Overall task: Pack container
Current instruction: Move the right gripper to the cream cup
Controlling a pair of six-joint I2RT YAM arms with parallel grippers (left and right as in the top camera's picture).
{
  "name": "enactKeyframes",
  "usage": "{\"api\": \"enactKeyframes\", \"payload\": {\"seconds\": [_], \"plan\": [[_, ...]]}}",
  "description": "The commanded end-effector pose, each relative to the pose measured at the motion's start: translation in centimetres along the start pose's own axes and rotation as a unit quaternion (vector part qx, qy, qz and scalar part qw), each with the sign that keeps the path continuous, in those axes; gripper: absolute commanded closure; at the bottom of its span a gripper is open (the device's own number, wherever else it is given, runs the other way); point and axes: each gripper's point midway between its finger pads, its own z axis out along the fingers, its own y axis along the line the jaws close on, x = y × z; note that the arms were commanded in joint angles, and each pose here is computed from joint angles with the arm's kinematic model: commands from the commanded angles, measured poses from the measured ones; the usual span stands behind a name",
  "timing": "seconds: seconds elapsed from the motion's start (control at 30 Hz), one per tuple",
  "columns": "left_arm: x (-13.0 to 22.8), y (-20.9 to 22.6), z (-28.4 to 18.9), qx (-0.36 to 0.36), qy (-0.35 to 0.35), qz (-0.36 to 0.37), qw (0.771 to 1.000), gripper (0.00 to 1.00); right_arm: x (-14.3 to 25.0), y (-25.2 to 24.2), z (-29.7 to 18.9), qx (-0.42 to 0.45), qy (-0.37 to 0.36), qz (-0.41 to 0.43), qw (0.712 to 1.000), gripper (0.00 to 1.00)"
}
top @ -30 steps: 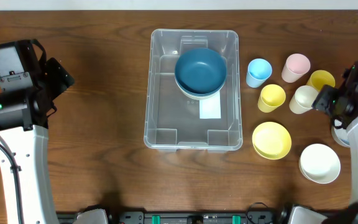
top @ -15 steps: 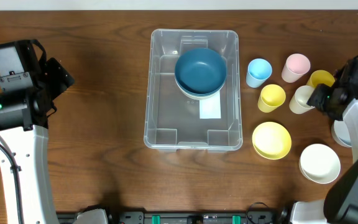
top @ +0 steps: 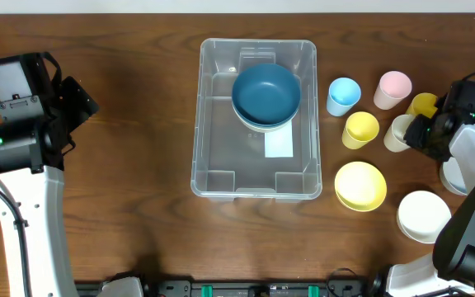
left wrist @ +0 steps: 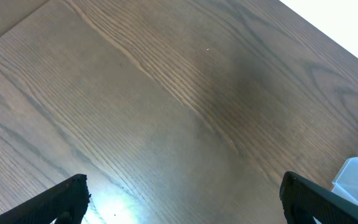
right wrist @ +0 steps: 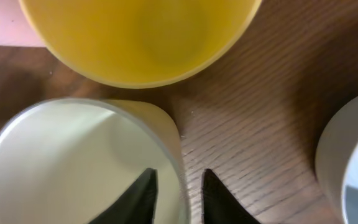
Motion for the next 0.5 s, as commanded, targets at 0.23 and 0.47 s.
{"api": "enactKeyframes", "payload": {"seconds": [0.23, 0.47], "plan": [[-0.4, 0.2, 0.0, -0.006, -0.004, -0.003, 1.000, 0.02, -0.4, 0.1, 0.0, -0.005, 0.000, 0.005, 1.000, 0.99], [-0.4, 0.2, 0.0, -0.006, -0.004, -0.003, 1.000, 0.02, -0.6, 0.3, -1.6, -0.009, -0.012, 0.003, 1.000, 0.99]]}}
